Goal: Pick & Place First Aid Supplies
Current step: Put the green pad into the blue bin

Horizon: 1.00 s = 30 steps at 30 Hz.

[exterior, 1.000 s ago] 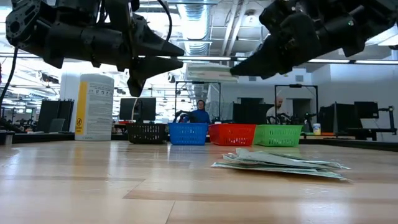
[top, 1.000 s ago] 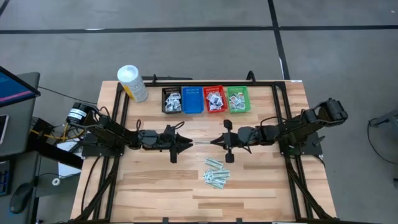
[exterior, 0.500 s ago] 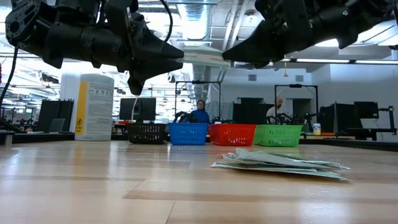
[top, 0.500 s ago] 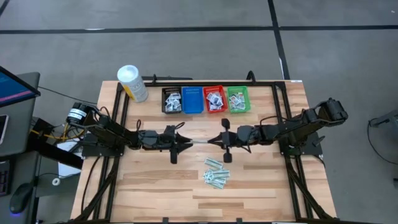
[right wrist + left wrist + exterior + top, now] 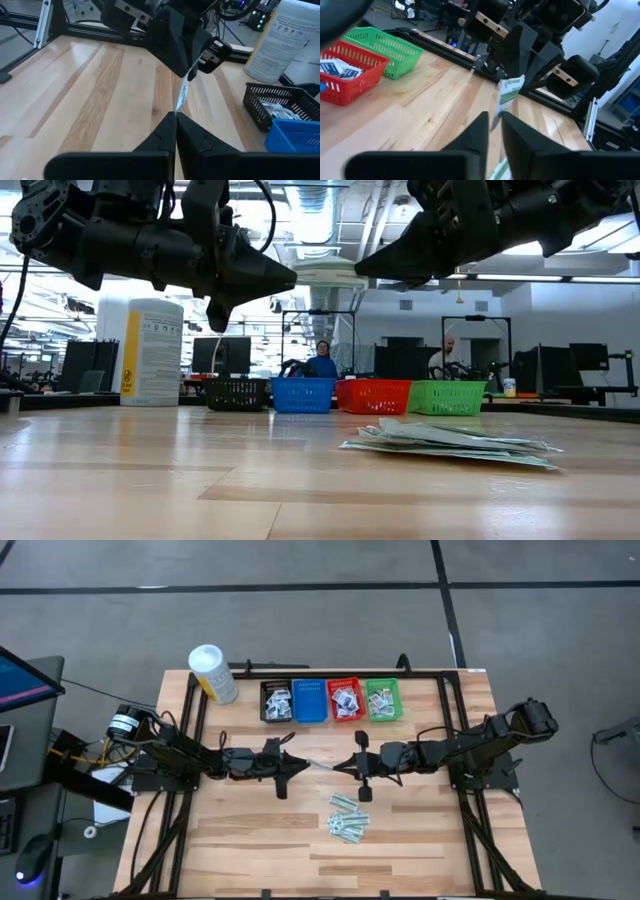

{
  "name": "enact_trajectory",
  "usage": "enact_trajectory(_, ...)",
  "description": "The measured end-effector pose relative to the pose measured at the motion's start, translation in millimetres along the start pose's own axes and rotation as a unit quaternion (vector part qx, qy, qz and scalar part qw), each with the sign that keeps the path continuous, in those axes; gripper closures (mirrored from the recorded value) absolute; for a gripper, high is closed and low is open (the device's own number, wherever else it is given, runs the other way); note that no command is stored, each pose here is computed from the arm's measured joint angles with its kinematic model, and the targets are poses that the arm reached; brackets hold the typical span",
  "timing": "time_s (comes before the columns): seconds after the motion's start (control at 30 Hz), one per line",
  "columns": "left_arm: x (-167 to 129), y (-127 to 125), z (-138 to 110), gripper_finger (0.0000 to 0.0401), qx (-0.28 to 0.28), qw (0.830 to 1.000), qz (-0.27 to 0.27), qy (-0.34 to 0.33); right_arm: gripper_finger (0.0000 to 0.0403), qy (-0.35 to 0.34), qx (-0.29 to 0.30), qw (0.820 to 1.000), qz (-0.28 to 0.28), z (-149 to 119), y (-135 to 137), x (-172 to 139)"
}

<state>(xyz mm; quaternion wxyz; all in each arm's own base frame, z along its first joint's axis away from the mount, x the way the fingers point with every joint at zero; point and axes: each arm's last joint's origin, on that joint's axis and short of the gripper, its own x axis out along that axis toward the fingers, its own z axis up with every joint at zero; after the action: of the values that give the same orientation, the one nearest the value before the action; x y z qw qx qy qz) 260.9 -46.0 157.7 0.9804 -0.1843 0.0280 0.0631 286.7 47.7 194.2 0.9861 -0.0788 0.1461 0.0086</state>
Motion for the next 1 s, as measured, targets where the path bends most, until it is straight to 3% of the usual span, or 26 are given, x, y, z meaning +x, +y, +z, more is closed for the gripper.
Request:
enact_trajectory(0.1,0.0,-0.5,1.2,0.0392,0.005,1.000,-0.002,-0.006,0.0401,0.000,0.000,1.000,0.000,-0.1,0.0,0.0)
enact_trajectory(0.47,-0.2,-1.5,1.4,0.0396,0.008,1.000,-0.009,-0.006,0.0386,0.003,-0.002,1.000,-0.001,-0.6,-0.1,0.0)
enact_trajectory(0.7,-0.6,-3.0,0.4,0.0397,0.009,1.000,-0.014,-0.002,0.0314,0.039,-0.009,0.996,-0.085,-6.3,-4.8,-0.6)
enact_trajectory(1.0,-0.6,-2.8,0.3,0.0397,0.010,1.000,-0.014,-0.002,0.0208,0.033,0.039,0.998,-0.043,-6.1,-1.5,-0.5)
